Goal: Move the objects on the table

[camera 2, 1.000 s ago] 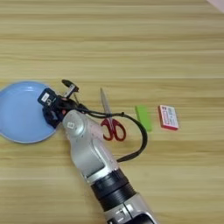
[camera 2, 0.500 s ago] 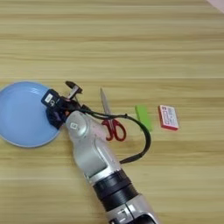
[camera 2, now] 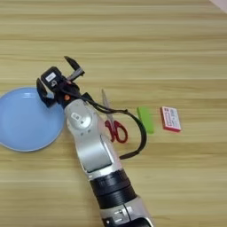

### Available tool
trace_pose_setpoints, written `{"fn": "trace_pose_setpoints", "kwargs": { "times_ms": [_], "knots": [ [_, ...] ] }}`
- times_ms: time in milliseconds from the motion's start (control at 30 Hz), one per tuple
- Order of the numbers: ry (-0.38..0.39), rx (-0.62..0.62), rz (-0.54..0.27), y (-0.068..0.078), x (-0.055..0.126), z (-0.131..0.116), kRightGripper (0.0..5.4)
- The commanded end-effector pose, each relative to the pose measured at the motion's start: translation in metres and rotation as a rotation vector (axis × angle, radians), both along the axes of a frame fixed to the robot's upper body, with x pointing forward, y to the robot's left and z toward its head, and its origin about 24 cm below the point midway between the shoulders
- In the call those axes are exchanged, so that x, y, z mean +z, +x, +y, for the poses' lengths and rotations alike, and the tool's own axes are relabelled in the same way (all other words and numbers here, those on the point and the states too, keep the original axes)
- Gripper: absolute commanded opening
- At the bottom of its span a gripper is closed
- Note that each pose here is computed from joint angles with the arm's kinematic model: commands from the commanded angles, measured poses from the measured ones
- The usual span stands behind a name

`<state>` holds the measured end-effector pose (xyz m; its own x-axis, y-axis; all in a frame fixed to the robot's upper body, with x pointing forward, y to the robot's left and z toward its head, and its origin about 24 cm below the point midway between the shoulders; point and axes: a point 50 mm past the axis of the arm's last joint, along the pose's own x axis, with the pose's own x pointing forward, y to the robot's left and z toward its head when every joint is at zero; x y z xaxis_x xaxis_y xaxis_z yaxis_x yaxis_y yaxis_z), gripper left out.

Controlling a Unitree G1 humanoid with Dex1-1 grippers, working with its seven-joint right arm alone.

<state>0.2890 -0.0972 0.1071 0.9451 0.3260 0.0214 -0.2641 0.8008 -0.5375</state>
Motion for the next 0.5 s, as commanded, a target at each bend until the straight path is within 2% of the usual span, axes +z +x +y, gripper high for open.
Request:
{"fn": "trace_pose_setpoints", "kwargs": {
  "times_ms": [33, 300, 500],
  "knots": [
    [0.093, -0.047, -0.155, -0.001, 0.030, -0.019, 5.39],
    [0.178, -0.219, -0.171, -0.006, 0.021, -0.076, 5.39],
    [0.216, -0.359, -0.144, -0.015, 0.005, -0.120, 5.39]
  ]
}}
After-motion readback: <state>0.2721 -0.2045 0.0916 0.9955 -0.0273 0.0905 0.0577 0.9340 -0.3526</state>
